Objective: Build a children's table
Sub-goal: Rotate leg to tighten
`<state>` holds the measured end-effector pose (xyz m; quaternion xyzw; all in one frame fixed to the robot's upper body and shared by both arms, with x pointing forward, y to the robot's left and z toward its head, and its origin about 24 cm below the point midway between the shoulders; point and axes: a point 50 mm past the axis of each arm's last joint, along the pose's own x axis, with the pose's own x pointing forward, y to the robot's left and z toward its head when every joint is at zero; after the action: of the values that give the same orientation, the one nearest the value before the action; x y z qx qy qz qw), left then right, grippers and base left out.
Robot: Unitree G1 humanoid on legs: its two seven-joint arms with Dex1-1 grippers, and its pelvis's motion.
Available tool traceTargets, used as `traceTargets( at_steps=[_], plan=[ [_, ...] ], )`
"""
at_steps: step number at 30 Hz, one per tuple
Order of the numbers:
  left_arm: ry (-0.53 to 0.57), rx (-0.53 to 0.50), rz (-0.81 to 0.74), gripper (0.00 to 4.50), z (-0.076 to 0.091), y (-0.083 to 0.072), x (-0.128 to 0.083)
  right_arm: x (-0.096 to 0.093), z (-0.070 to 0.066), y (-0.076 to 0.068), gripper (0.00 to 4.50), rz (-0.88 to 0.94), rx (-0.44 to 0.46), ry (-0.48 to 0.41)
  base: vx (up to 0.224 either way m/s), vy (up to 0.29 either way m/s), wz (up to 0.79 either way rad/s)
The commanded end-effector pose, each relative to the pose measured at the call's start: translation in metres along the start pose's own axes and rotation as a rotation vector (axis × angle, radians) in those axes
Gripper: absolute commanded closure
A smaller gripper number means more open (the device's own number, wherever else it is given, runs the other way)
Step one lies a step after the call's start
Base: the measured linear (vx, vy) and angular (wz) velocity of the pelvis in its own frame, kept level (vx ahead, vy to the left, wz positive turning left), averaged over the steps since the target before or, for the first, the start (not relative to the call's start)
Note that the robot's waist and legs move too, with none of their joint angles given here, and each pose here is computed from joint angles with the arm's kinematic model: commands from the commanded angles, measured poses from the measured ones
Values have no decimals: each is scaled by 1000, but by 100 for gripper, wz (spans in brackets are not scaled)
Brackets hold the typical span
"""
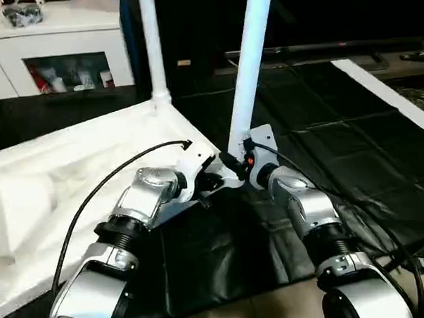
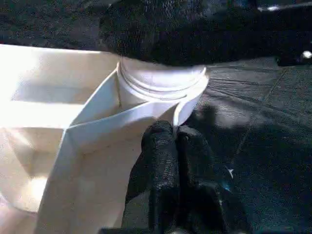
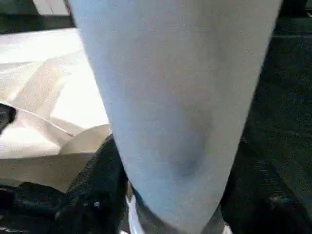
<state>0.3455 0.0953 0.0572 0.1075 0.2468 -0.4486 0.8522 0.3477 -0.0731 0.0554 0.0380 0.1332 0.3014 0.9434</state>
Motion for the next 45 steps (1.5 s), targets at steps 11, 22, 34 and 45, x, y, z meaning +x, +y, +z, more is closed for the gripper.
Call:
traceTargets(
  at_steps=[11, 22, 34, 45],
  plan=[
    [4, 145, -209, 450, -3, -9, -10, -25, -19, 7, 66, 398, -151, 58, 0, 0, 0],
    [76, 279, -455, 450, -18, -11, -32, -69, -13, -15, 3, 725, -242, 148, 0, 0, 0],
    [189, 416, -670, 450, -30, -21, -47, -79, -7, -14, 20, 918, -220, 172, 0, 0, 0],
    [198, 449, -697, 450, -30, -23, -48, -76, -11, -4, 101, 1008, -182, 182, 0, 0, 0]
  ],
)
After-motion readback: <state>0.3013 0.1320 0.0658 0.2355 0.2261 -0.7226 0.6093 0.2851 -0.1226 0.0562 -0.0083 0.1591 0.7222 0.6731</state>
